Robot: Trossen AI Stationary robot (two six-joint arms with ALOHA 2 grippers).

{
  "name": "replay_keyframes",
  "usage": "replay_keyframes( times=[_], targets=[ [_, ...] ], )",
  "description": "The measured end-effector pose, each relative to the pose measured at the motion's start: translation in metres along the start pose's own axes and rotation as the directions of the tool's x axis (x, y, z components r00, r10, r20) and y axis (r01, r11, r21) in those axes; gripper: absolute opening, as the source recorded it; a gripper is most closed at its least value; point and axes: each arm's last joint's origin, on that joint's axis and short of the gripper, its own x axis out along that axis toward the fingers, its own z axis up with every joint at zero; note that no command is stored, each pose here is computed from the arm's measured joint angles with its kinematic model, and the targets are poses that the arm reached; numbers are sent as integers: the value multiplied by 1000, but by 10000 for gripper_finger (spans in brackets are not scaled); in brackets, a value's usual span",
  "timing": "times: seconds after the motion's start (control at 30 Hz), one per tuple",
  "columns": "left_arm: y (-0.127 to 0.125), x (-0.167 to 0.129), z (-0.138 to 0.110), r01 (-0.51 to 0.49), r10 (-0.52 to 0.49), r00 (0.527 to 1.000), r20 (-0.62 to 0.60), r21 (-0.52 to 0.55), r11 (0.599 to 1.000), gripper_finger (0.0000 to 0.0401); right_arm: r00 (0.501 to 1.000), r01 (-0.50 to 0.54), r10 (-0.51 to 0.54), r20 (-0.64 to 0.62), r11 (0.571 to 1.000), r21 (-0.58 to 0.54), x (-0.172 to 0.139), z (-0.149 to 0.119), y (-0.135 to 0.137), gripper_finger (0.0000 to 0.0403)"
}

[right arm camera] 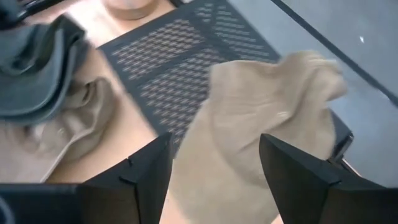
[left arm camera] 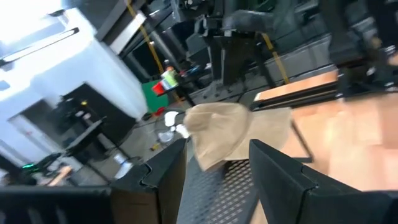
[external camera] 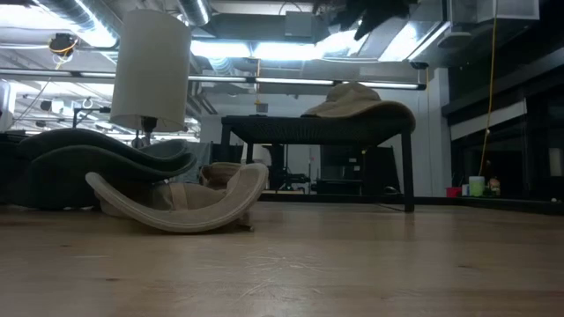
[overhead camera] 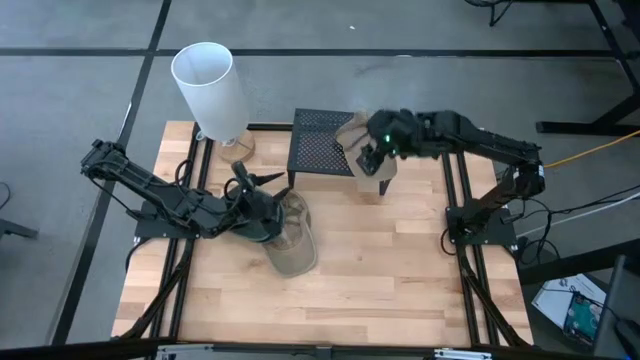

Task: Pick & Place hat
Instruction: Put the brown cap on the shelf

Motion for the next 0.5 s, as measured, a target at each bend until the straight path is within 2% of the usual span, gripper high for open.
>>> replay_keyframes(
  times=[0.27, 0.37, 0.5],
  targets=[
    [-7, -3, -6, 73, -75, 997, -20, -61, 995, 166, 998, 33, -25, 49, 983, -180, -38, -39, 53, 239],
    [-12, -3, -11, 209, -212, 977, -10, -115, 971, 164, 998, 13, 1, 62, 976, -216, -50, -58, 71, 239],
    [-15, 1, -17, 398, -405, 914, -6, -179, 900, 160, 999, -8, 18, 38, 965, -262, -51, -93, 92, 239]
  ],
)
